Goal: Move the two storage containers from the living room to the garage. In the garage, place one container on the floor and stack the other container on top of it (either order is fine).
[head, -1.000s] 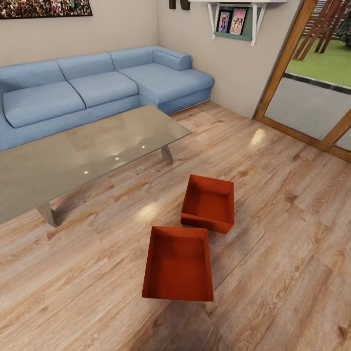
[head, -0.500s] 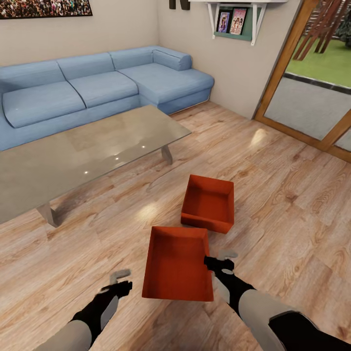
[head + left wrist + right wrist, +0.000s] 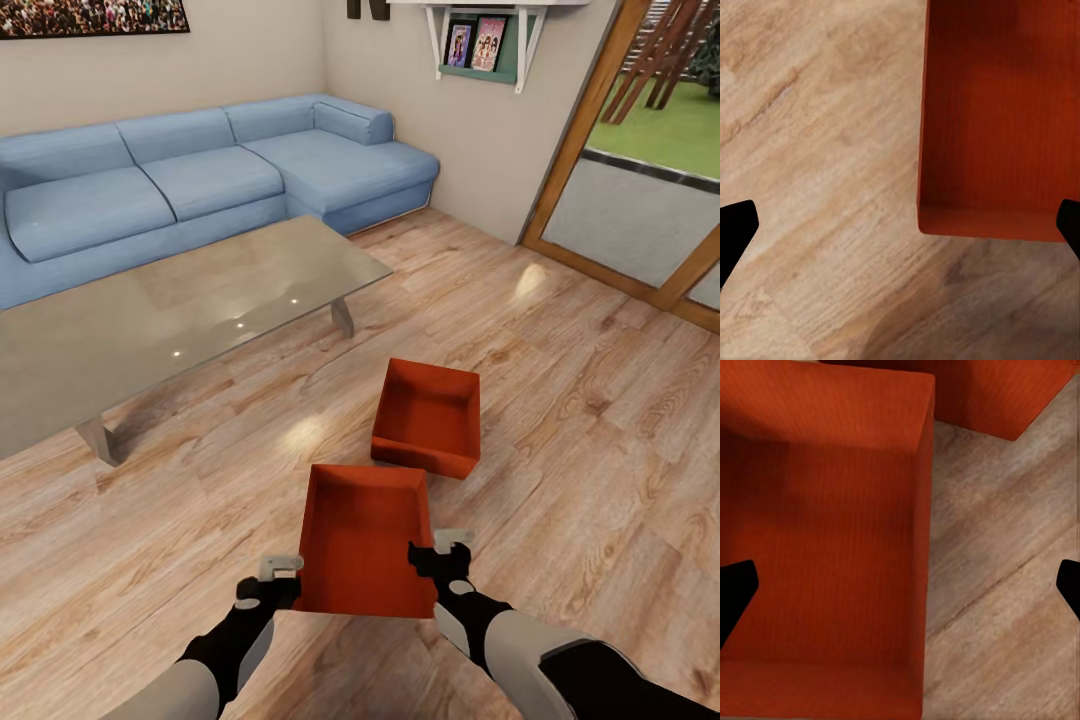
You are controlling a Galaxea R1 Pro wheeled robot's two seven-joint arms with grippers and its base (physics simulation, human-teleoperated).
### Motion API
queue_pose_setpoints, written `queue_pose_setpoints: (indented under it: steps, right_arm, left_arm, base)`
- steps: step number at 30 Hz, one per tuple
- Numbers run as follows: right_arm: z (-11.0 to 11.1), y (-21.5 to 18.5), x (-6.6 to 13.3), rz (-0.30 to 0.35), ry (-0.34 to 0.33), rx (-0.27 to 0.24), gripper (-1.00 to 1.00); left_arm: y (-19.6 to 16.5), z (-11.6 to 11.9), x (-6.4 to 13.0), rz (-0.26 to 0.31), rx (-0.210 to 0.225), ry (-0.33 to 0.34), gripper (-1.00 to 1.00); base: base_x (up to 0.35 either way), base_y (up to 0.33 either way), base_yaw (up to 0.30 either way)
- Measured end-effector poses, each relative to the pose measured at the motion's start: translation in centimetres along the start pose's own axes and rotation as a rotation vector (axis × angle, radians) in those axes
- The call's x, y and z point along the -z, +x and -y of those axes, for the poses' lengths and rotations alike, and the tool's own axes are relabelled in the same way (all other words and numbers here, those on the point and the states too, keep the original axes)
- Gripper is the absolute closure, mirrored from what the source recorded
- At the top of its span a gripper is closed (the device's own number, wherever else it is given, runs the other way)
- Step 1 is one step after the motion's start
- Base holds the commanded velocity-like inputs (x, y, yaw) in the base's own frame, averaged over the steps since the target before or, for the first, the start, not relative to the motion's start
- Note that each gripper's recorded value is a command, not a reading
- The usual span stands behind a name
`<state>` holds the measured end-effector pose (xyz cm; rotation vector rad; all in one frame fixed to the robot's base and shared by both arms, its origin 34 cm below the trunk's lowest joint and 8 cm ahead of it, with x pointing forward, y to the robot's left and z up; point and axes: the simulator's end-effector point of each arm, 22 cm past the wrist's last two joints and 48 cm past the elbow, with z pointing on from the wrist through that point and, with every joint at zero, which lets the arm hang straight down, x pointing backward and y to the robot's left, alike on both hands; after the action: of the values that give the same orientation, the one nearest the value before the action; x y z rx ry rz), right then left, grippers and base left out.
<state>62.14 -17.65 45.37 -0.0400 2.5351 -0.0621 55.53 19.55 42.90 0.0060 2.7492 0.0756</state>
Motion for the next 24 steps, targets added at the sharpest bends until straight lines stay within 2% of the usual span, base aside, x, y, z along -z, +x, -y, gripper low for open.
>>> queue_pose_setpoints:
  steps: [12,24]
  right_arm:
    - [-0.2,0.0,0.0,0.001,-0.001,-0.007,-1.00]
    - [-0.2,0.0,0.0,0.000,0.000,-0.013,-1.00]
  left_arm:
    - [-2.9,-0.5,0.1,0.063,0.007,-0.009,-1.00]
    - [-3.5,-0.5,0.1,0.074,0.018,-0.010,-1.00]
  base:
    - [0.000,0.000,0.000]
    - [0.000,0.000,0.000]
